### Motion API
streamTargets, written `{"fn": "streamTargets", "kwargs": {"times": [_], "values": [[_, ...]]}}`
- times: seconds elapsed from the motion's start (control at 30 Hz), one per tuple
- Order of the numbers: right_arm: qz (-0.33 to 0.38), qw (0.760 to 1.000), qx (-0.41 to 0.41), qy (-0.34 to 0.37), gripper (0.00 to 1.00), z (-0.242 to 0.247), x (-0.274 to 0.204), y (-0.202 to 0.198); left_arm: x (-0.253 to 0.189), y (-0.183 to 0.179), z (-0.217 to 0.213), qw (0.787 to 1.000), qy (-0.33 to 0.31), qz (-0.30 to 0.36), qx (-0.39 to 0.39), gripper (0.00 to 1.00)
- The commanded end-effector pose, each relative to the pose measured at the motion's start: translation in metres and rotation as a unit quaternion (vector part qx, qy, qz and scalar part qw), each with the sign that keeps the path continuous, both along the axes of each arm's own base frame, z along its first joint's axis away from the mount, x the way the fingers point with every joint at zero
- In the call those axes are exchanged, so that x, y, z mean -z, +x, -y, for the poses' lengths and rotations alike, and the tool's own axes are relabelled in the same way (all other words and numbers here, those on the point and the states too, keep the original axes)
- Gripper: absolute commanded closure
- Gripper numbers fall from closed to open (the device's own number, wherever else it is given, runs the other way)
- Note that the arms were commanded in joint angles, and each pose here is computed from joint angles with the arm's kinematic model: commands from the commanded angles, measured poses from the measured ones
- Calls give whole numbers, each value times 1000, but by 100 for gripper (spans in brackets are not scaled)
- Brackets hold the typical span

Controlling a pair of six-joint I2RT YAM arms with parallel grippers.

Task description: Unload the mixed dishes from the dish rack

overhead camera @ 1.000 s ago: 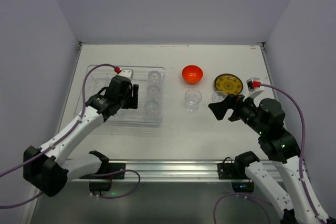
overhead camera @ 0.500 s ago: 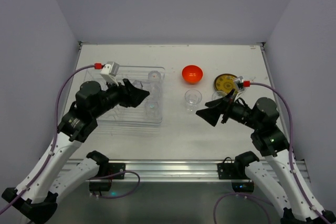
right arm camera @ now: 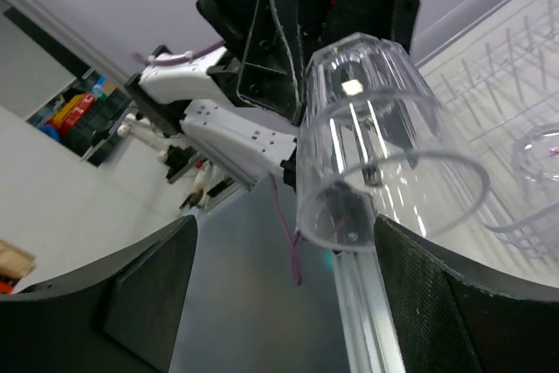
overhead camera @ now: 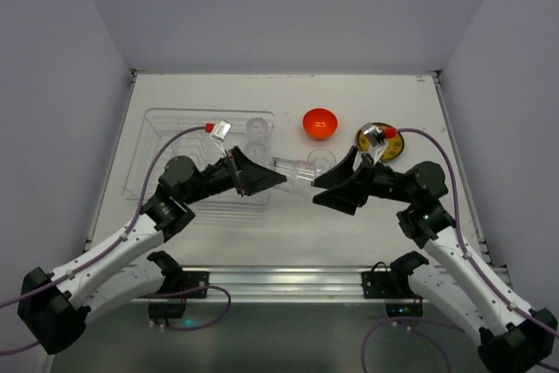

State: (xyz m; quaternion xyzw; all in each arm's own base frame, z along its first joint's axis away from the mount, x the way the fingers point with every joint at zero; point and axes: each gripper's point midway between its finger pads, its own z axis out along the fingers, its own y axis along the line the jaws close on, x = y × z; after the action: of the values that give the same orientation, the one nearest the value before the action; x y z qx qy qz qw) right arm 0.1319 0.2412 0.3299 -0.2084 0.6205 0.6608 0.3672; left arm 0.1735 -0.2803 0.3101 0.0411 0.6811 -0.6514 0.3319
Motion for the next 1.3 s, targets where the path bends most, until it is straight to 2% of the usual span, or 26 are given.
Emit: {"fn": "streamTargets", "kwargs": {"times": [0.0, 0.1, 0.2, 0.3, 0.37, 0.47, 0.53, 0.57, 0.6, 0.63, 0.67, 0.7, 0.73, 0.77, 0.8, 0.83, 0.87, 0.9, 0.93, 1.0, 1.17, 1.2, 1.27], "values": [[32, 999, -19, 29, 18, -10, -21, -4, -47, -24, 14, 993, -94, 42, 50, 100], [33, 999, -13, 30, 23, -17, -24, 0, -41, -27, 20, 992, -108, 28, 53, 100], [44, 998, -26, 38, 38, -20, -27, -6, -34, -24, 21, 993, -110, 20, 40, 100], [48, 998, -26, 40, 73, -20, -26, -7, -28, -22, 19, 993, -112, 15, 31, 100], [50, 998, -14, 40, 100, -18, -24, -6, -26, -21, 18, 993, -113, 16, 28, 100], [62, 997, 9, 47, 100, -14, -29, -4, -27, -21, 18, 993, -112, 22, 26, 100], [69, 996, 31, 46, 100, -10, -33, -2, -28, -19, 16, 993, -108, 38, 15, 80], [55, 997, 42, 34, 100, -9, -28, 1, -26, -17, 16, 994, -99, 38, 10, 47], [51, 997, 54, 27, 100, -7, -27, 4, -28, -16, 14, 995, -87, 57, 0, 29], [69, 994, 80, 22, 100, -4, -33, 9, -27, -7, 11, 995, -72, 59, -26, 17], [45, 994, 98, -9, 100, 0, -19, 12, -22, 2, 10, 997, -30, 43, -49, 1], [37, 992, 117, -30, 100, 4, -13, 16, -24, 8, 3, 994, 4, 76, -77, 0], [48, 981, 180, -46, 100, 16, -18, 33, -24, 26, -10, 987, 36, 77, -137, 0], [5, 973, 209, -99, 100, 27, 7, 36, -4, 32, -23, 979, 99, 56, -167, 0], [-10, 964, 234, -126, 100, 35, 16, 41, -19, 36, -37, 970, 121, 80, -196, 0], [-5, 956, 257, -142, 100, 45, 10, 45, -30, 42, -62, 954, 131, 90, -254, 0], [-38, 941, 278, -191, 100, 57, 30, 46, -27, 39, -75, 946, 154, 94, -269, 0], [-54, 928, 292, -223, 100, 64, 41, 50, -46, 31, -93, 938, 146, 126, -287, 0], [-50, 916, 316, -241, 100, 75, 36, 55, -50, 31, -107, 928, 149, 133, -314, 0], [-95, 866, 373, -320, 100, 106, 65, 68, -56, 21, -130, 915, 157, 152, -338, 0], [-169, 768, 483, -384, 100, 178, 75, 101, -42, 22, -154, 887, 238, 162, -360, 0], [-195, 737, 505, -404, 100, 197, 84, 113, -33, 28, -152, 880, 270, 163, -354, 0], [-216, 718, 519, -411, 100, 211, 82, 124, -18, 31, -152, 870, 319, 155, -343, 0]]}}
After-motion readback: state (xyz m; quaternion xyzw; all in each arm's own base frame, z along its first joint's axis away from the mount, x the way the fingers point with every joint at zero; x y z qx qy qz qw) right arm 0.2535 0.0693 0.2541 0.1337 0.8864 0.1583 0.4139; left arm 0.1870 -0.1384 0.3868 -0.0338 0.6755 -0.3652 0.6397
